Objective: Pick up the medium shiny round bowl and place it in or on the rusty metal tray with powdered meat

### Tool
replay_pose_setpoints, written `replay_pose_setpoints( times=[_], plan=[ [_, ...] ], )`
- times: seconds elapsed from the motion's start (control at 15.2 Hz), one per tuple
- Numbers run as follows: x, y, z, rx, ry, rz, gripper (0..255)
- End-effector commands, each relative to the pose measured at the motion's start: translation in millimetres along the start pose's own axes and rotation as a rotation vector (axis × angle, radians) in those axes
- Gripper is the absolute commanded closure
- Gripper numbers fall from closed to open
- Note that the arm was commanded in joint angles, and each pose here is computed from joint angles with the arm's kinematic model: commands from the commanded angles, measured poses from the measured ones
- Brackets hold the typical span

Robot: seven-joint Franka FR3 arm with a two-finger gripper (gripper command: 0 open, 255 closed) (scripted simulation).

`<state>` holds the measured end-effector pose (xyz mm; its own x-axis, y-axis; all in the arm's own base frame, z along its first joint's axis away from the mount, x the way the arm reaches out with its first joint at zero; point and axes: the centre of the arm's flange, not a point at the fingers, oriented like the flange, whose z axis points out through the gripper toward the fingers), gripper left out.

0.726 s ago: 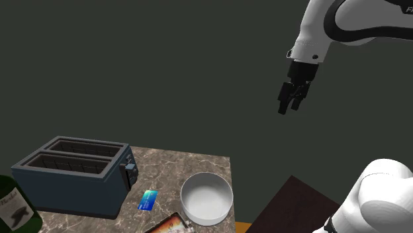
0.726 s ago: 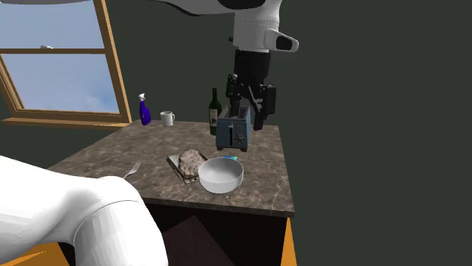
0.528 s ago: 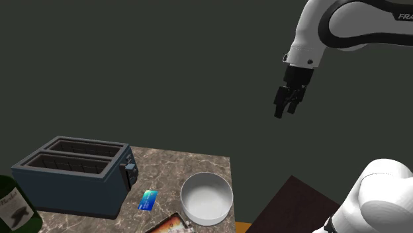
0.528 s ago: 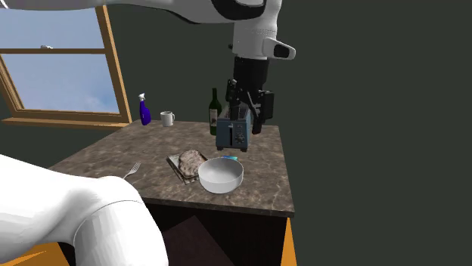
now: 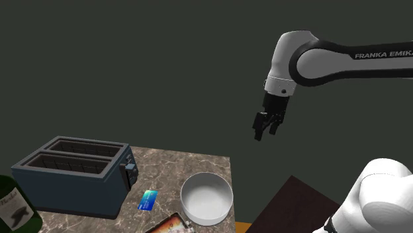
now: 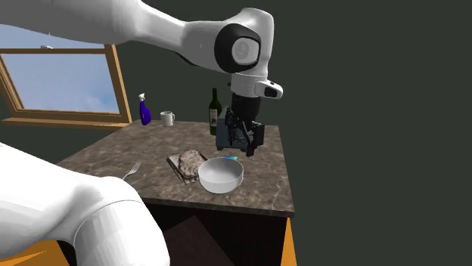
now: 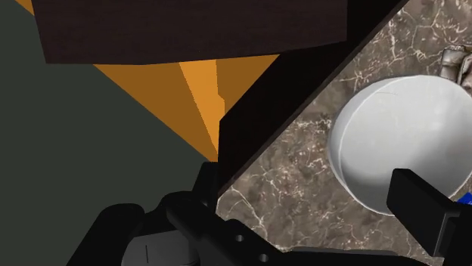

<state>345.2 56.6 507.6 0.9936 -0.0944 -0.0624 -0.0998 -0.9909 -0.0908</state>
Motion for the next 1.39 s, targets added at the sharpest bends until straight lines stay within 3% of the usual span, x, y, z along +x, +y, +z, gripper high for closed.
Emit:
replay_pose_setpoints(
  times=[0.0, 0.99, 1.32],
  plan=[
    [8, -12, 22, 0.002, -0.001, 0.005, 0],
    [63, -89, 196, 0.017, -0.024, 0.036, 0],
    [64, -92, 222, 0.018, -0.025, 0.037, 0]
  ],
)
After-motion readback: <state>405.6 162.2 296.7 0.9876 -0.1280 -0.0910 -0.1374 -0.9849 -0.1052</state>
